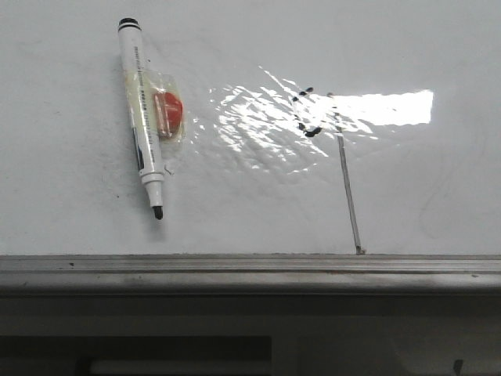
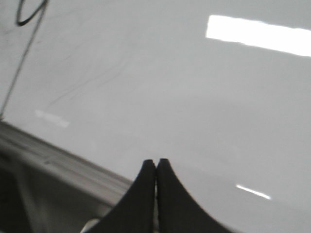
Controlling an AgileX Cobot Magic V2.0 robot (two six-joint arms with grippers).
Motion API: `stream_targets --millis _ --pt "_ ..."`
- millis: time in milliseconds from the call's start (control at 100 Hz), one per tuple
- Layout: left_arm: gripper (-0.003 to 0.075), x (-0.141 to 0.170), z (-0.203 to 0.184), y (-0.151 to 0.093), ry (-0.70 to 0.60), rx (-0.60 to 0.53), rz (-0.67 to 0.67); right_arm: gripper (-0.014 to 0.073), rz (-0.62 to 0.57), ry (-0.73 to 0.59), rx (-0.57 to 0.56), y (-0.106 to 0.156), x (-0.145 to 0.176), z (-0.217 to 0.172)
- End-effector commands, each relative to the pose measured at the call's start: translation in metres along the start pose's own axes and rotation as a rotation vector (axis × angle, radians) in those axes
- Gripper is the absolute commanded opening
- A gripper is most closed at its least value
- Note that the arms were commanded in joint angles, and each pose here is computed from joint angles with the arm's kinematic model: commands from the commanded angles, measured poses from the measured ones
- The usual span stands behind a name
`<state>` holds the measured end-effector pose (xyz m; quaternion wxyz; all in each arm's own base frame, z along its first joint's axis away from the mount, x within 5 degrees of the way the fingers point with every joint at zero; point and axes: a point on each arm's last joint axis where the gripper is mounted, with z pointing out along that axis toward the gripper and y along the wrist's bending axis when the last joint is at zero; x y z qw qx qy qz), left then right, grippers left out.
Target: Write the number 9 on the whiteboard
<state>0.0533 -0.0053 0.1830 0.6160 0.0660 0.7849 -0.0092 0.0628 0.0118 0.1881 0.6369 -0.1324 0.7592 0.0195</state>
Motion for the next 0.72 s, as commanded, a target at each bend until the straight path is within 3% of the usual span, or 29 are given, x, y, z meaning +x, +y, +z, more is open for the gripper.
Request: stream_targets --millis 0,250,340,710 --pt "-0.0020 0.000 0.000 0.000 -0.057 -0.008 -0.014 -0.0061 0.016 -0.063 0.081 -0.004 0.000 0.000" --pt "-0.0020 0.000 0.000 0.000 -0.057 -0.008 -0.014 -0.0061 0.043 0.091 0.182 -0.010 0.019 -0.007" --pt "-0.0020 0.000 0.000 0.000 -0.057 -0.008 -0.014 -0.0061 0.041 0.037 0.183 -0.010 0.015 -0.009" --pt "-0.0020 0.000 0.000 0.000 -0.057 -0.008 -0.014 -0.0061 0.038 0.032 0.182 -0.010 0.015 -0.009"
